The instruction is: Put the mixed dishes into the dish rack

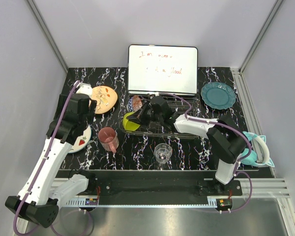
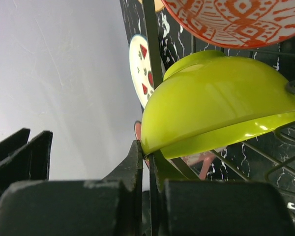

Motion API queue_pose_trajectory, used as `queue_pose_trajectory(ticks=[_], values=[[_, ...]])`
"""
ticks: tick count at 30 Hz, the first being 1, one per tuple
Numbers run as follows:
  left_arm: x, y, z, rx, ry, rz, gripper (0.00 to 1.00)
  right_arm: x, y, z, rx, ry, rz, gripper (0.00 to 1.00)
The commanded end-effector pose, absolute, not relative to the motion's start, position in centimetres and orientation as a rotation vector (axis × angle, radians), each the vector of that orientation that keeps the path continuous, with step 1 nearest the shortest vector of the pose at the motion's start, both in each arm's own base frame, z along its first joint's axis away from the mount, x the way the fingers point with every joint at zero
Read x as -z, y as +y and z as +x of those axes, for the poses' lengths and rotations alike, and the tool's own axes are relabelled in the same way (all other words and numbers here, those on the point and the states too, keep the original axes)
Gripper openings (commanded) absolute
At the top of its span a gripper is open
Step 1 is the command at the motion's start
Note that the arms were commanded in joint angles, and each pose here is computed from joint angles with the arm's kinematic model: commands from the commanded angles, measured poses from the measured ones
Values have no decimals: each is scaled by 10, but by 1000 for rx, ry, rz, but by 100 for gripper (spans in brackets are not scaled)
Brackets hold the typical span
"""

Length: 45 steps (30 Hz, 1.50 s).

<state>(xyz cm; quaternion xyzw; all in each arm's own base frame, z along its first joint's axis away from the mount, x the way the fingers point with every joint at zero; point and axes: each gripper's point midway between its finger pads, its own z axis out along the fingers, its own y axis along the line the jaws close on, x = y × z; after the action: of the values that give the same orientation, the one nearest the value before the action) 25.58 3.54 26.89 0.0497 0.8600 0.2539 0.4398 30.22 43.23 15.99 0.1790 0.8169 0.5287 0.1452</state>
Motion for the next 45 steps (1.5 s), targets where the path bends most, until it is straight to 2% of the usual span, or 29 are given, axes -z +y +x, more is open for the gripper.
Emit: queue_pose_trajectory(ticks=[1,7,13,21,27,30,32,34,41,45], values=[[-276,38,261,-638,2092,94,99,-198,430,283,-1718,2297,329,0],[-273,35,264,-629,2105,93,99,-201,443,266,-1922,2360,95,0],[-272,35,265,-631,2105,94,99,-210,449,255,-1991,2375,-100,0],[-270,36,264,-638,2109,96,99,-184,437,243,-2039,2511,-108,0],[-270,36,266,-637,2106,92,99,-158,421,241,-1923,2626,-95,0],[-272,35,267,-634,2103,92,99,-146,414,241,-1862,2682,-72,16],[-273,35,267,-629,2101,88,99,-141,411,241,-1839,2708,-58,34],[-274,34,268,-627,2098,85,99,-137,409,242,-1806,2720,-65,44],[-275,34,268,-629,2099,92,99,-147,410,245,-1792,2688,-117,57],[-274,34,269,-630,2101,92,99,-167,404,245,-1713,2650,-207,58]])
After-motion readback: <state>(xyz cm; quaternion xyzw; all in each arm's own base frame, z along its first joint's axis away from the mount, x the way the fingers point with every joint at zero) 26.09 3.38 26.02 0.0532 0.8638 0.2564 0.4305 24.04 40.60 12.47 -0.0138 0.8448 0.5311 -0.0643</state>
